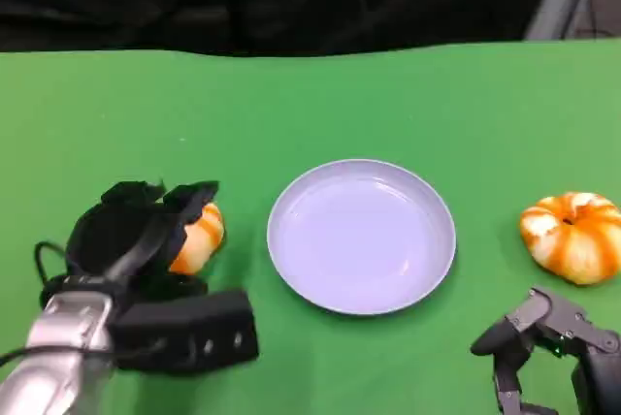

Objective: Grasp the bread from the table and place it into the plate.

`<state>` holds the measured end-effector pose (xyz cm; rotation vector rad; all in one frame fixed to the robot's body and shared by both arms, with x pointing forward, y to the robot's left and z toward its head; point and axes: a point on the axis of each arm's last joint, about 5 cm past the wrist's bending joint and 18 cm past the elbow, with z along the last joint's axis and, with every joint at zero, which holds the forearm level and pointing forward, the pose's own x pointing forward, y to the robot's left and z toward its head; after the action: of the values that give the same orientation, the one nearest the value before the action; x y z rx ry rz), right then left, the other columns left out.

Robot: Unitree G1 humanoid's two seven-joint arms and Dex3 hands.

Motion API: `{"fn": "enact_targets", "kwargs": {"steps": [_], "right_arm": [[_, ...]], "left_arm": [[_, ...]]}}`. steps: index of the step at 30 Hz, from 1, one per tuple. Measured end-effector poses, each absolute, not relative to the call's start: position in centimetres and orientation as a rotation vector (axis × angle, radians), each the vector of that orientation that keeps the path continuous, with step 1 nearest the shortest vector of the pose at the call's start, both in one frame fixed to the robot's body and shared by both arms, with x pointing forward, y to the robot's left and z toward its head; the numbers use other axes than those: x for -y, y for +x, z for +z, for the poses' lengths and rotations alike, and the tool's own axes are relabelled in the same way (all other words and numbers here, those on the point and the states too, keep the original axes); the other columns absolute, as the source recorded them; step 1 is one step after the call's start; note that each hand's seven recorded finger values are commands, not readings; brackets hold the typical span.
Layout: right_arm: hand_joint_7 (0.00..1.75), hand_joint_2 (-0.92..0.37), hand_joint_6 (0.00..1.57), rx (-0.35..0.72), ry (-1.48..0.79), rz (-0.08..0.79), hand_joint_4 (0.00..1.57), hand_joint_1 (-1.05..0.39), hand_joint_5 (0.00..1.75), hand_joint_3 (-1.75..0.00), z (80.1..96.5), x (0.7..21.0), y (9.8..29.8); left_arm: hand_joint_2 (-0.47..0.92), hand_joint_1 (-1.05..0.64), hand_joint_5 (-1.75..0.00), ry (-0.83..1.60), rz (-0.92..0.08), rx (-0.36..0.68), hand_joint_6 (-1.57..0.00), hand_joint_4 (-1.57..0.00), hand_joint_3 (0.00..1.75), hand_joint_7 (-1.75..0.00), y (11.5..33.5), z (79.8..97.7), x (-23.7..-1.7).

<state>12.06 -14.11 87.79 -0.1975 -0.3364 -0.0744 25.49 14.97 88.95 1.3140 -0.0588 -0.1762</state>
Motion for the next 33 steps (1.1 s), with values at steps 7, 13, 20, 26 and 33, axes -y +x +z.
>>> {"fn": "enact_targets", "kwargs": {"steps": [7, 13, 20, 26, 33], "right_arm": [[1.3, -0.32, 0.83, 0.329, -0.199, -0.077, 0.87, 0.09, 1.63, -1.36, 87.7, 14.1, 11.9], [1.3, -0.32, 0.83, 0.331, -0.199, -0.076, 0.87, 0.09, 1.64, -1.36, 87.8, 14.1, 11.9], [1.29, -0.32, 0.82, 0.329, -0.198, -0.076, 0.87, 0.11, 1.63, -1.36, 87.7, 14.1, 11.9], [1.3, -0.32, 0.83, 0.327, -0.196, -0.076, 0.86, 0.1, 1.64, -1.36, 87.7, 14.1, 11.8], [1.31, -0.31, 0.83, 0.327, -0.195, -0.075, 0.86, 0.1, 1.64, -1.37, 87.7, 14.1, 11.8]], "left_arm": [[0.91, -0.55, -0.36, 1.387, -0.17, 0.025, -0.26, -0.06, 0.0, 0.0, 27.2, 88.4, -13.1], [0.91, -0.55, -0.39, 1.375, -0.172, 0.014, -0.26, -0.04, 0.0, 0.0, 27.2, 88.3, -13.0], [0.88, -0.54, -0.39, 1.39, -0.195, -0.072, -0.26, -0.04, 0.0, 0.0, 28.0, 87.5, -12.8], [0.88, -0.53, -0.37, 1.381, -0.222, -0.116, -0.26, -0.04, 0.0, 0.0, 28.6, 86.9, -12.3], [0.88, -0.52, -0.34, 1.393, -0.237, -0.148, -0.26, -0.06, 0.0, 0.0, 29.4, 86.7, -12.1]]}}
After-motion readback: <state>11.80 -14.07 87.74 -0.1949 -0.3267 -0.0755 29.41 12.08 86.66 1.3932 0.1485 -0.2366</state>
